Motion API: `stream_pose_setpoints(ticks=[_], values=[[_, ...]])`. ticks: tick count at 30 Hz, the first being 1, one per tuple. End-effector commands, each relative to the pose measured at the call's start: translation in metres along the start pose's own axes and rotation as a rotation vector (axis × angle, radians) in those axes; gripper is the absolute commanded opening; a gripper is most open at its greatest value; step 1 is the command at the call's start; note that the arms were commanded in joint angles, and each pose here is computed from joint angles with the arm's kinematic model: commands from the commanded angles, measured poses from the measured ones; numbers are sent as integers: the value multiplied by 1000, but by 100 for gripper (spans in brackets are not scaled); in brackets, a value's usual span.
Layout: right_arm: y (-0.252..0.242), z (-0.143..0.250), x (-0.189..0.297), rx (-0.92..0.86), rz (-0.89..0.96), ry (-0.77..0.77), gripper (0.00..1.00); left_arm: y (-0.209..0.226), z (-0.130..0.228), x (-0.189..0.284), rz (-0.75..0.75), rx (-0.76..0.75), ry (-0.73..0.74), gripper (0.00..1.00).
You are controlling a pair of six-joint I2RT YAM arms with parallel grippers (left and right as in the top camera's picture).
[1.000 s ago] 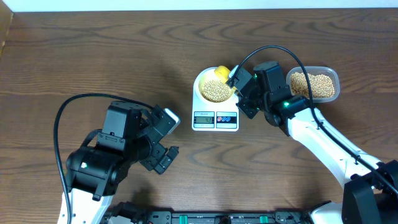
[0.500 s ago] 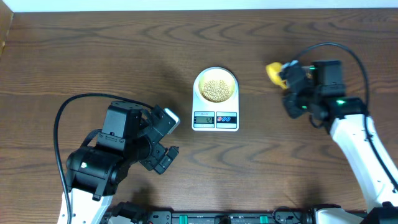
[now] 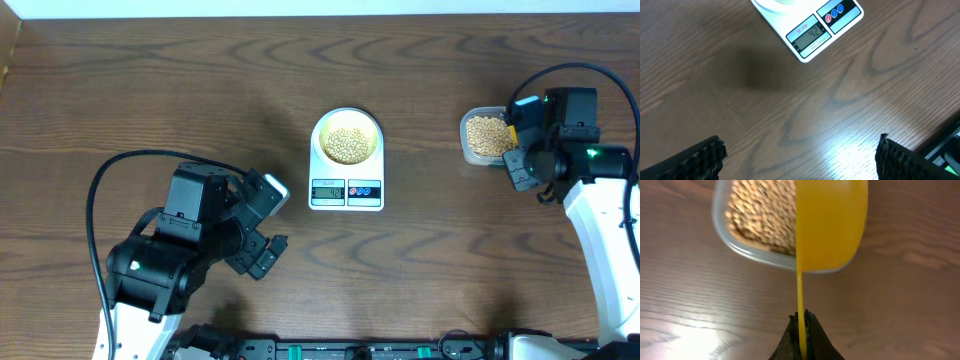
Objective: Scoop item into bowl and weigh 50g on scale
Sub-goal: 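Move the empty yellow scoop back over the soybean tub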
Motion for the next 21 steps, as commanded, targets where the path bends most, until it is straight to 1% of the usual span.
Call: stream_pose_setpoints(ticks=[1, 9, 16, 21], values=[[-18, 3, -5, -10, 100, 50, 1, 5, -7, 7, -21, -6, -18, 98], [-9, 12, -40, 18, 75, 156, 1, 5, -7, 7, -21, -6, -18, 98], [-11, -3, -63, 10, 100, 125, 1, 5, -7, 7, -22, -6, -18, 98], [-9, -3, -79, 15, 94, 141, 1, 5, -7, 7, -22, -6, -18, 98]])
Point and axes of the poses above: each gripper's point midway between its finger pads, its own x axis back along the fingers, its own y axis along the line the jaws close on, z = x × y, the point moved 1 cm from there along x, back along the fingers, and after that the axes turned 7 degrees about -x, right-handed, at the moved point
